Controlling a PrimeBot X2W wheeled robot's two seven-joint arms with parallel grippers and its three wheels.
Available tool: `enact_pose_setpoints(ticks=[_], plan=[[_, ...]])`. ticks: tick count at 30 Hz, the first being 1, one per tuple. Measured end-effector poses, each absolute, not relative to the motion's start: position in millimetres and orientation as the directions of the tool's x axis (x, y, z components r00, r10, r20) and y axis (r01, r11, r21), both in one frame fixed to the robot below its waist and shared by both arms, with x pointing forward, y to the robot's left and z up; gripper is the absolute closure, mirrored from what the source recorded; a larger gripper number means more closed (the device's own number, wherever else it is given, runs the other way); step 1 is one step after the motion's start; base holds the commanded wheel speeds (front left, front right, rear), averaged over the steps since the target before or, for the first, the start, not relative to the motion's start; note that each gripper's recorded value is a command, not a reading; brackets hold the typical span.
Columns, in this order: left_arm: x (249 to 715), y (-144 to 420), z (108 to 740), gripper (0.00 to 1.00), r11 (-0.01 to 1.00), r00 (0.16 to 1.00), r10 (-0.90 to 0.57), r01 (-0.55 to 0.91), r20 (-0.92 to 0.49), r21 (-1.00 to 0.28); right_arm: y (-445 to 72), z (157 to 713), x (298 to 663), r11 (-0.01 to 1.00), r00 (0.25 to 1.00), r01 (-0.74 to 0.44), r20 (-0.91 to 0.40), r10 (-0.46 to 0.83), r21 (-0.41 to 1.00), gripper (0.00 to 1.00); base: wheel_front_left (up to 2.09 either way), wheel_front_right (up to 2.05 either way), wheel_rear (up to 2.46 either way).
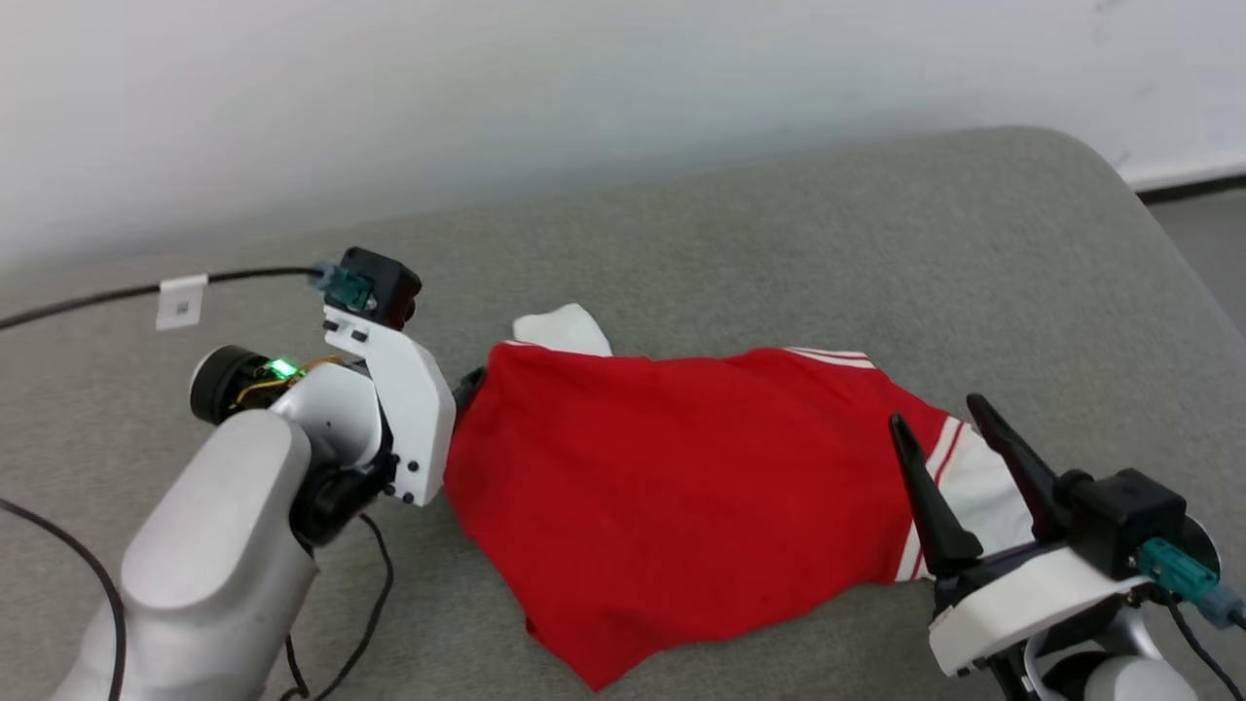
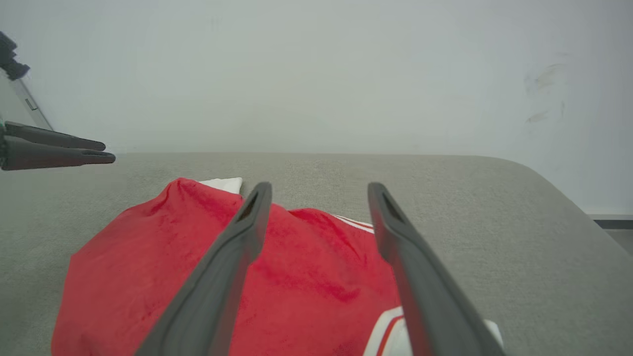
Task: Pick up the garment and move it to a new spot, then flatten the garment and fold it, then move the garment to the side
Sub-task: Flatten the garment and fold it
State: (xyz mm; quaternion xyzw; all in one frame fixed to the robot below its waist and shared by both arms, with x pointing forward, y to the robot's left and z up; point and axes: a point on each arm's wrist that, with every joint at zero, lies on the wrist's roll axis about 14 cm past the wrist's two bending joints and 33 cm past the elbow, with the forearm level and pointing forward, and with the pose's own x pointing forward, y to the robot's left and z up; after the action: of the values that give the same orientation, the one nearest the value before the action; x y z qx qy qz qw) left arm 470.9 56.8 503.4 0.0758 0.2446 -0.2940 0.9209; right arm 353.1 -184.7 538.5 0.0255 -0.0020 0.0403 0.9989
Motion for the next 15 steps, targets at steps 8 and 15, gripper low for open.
enact_pose_setpoints(ticks=[8, 15], plan=[[470, 64, 418, 0.0, 0.792, 0.429, -0.404, 0.605, -0.808, -0.074, -201, 522, 360, 0.998, 0.999, -0.025, -0.021, 0.027, 0.065, 0.0, 0.0, 0.0, 0.0], [456, 66, 374, 0.43, 0.791, 0.237, -0.36, 0.591, -0.902, -0.16, -215, 505, 358, 0.997, 0.998, 0.023, -0.064, -0.018, 0.077, 0.0, 0.0, 0.0, 0.0]])
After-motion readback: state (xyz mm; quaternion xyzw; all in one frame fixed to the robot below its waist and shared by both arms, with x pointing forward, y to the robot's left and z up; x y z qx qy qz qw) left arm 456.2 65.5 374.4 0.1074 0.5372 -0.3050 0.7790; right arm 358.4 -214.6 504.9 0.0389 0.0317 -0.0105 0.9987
